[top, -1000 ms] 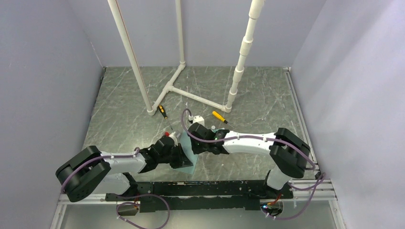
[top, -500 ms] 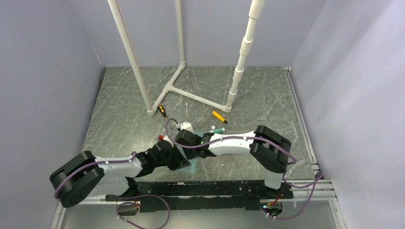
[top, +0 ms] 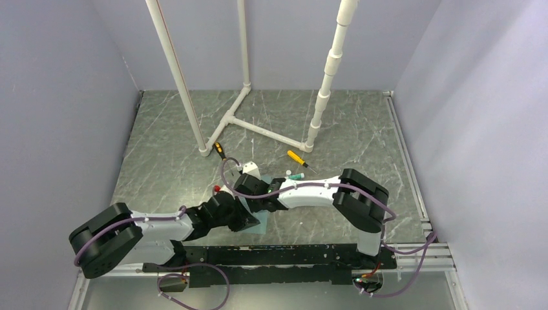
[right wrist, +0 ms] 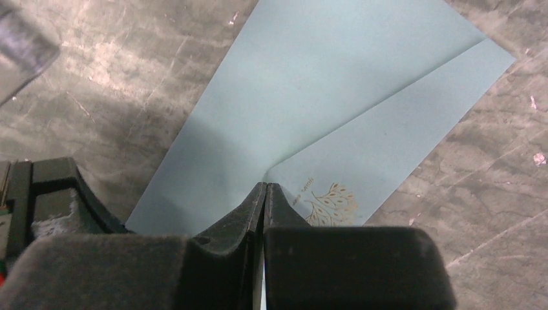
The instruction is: Place the letter into the envelope and seal it
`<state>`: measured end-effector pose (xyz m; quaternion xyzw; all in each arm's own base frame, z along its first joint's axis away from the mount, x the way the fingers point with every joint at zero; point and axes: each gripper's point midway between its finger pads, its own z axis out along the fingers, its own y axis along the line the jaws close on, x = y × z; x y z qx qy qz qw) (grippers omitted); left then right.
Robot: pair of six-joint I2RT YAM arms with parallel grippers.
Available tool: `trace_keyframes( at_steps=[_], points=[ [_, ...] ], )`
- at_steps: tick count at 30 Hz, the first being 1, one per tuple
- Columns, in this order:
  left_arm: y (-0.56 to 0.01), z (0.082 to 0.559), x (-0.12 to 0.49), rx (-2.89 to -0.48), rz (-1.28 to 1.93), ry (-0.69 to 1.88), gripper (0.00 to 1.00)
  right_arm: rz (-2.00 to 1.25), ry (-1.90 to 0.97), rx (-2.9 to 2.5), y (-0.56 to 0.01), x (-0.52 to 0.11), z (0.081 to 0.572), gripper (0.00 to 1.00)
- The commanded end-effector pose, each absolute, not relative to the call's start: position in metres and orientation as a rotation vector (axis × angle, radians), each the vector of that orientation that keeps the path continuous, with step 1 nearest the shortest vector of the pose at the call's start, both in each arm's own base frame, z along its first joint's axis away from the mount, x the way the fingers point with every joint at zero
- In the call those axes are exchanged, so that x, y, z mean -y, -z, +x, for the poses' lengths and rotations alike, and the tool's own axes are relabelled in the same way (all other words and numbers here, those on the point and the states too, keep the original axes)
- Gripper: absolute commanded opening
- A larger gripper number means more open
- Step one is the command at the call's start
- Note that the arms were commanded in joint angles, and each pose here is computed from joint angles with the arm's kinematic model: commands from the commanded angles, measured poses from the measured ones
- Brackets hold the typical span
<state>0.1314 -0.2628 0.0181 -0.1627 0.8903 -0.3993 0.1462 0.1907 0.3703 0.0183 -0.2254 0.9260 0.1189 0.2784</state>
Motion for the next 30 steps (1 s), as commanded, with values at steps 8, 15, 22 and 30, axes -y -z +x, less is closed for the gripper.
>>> trace_keyframes(
  at_steps=[8,15,22,30],
  points=[
    [0.018,0.111,0.214,-2.668,-0.545,0.866,0.02,-0.516,-0.19,-2.498,-0.002,-0.351,0.22,0.04],
    [0.017,0.11,0.213,-2.666,-0.537,0.864,0.02,-0.477,-0.208,-2.509,0.0,-0.343,0.235,0.07],
    [0.007,0.113,0.216,-2.641,-0.511,0.896,0.02,-0.441,-0.153,-2.484,-0.008,-0.332,0.255,0.07],
    [-0.042,0.134,0.24,-2.447,-0.365,1.095,0.02,-0.451,-0.37,-2.418,-0.064,-0.357,0.265,0.05]
  ],
)
